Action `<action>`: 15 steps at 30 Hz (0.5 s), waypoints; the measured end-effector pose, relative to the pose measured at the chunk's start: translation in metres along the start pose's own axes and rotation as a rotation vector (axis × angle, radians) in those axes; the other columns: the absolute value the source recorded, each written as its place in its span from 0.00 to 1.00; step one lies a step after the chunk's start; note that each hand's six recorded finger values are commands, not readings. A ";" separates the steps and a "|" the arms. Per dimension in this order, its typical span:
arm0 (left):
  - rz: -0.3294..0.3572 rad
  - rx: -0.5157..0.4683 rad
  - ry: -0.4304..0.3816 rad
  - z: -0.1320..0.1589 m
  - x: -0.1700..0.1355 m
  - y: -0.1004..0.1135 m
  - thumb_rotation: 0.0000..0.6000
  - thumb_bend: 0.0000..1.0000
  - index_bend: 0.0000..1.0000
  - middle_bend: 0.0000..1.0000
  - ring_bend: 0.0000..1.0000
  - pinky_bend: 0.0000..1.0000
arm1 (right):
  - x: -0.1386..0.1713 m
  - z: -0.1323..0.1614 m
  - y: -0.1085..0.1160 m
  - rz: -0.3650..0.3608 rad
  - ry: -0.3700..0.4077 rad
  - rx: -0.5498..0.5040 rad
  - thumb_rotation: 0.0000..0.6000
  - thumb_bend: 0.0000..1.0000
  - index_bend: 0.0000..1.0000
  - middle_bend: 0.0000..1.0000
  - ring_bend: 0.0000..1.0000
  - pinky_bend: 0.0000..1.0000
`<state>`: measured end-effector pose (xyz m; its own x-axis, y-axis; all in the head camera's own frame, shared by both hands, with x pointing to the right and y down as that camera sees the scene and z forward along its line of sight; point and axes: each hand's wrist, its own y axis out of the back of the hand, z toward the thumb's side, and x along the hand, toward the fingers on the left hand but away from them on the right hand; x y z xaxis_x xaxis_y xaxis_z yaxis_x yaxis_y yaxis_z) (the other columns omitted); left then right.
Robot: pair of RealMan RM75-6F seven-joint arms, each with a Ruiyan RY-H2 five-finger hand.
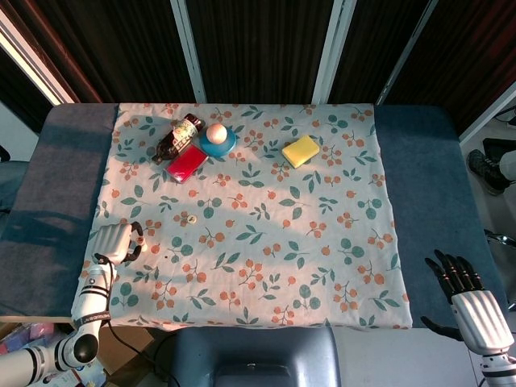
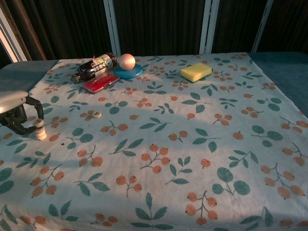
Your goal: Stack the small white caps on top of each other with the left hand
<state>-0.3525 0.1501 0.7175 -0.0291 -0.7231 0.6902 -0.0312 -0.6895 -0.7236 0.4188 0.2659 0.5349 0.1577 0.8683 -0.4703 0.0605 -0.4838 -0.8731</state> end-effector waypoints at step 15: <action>-0.015 -0.010 0.006 -0.006 0.001 -0.005 1.00 0.39 0.44 1.00 1.00 1.00 | 0.000 0.000 0.000 0.001 0.000 -0.001 1.00 0.18 0.00 0.00 0.00 0.00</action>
<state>-0.3581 0.1534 0.7223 -0.0344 -0.7123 0.7010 -0.0417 -0.6998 -0.7131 0.4183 0.2661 0.5351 0.1575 0.8680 -0.4710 0.0614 -0.4846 -0.8726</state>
